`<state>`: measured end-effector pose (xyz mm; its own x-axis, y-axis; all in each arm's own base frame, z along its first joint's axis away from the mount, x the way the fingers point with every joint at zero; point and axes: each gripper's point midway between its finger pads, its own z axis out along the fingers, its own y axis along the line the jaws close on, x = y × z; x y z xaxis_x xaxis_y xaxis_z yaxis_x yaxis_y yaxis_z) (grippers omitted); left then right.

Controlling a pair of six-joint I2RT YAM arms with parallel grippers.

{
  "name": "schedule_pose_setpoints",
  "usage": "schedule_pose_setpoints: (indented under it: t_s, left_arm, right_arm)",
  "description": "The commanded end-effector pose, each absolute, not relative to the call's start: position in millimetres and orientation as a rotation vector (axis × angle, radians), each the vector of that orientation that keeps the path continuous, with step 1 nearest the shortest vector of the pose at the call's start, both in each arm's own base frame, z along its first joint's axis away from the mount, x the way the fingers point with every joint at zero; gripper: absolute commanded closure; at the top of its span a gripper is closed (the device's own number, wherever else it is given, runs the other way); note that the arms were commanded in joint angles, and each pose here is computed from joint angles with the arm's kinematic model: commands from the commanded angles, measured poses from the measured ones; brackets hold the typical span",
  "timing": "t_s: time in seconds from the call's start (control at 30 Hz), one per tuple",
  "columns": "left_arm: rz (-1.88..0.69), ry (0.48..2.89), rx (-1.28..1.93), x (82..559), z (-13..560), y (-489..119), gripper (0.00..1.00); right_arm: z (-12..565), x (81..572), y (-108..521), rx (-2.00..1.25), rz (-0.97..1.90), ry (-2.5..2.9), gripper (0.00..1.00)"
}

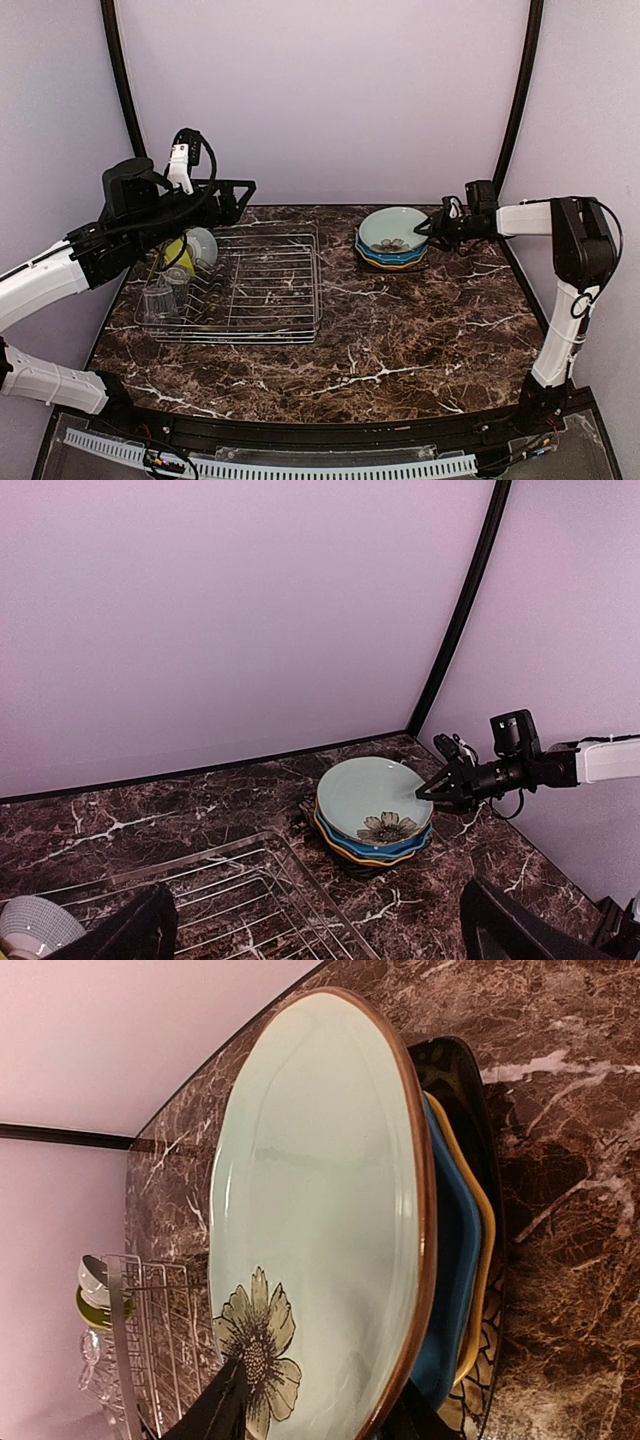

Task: Unload the mixed dishes from the dish rack
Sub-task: Place the plate with another plate.

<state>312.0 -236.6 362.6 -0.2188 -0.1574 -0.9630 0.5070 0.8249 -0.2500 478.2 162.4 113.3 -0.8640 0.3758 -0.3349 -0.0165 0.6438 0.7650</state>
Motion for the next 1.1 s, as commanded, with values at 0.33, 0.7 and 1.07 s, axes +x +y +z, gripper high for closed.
schedule_pose_setpoints:
  t_s: [0.33,0.7,1.07]
  left_arm:
    - [-0.615,1.665,0.271,309.3,367.1,-231.6,0.01]
    - [-0.577,1.688,0.288,311.1,365.1,-230.1,0.01]
    - [-0.490,1.772,0.301,307.9,345.1,-218.0,0.01]
  right_arm:
    - [146.5,483.8,142.4,0.133,0.792,2.351,0.48]
    - [150.2,483.5,120.9,0.144,0.757,2.338,0.41]
    - [171.6,498.5,142.6,-0.014,0.820,2.284,0.46]
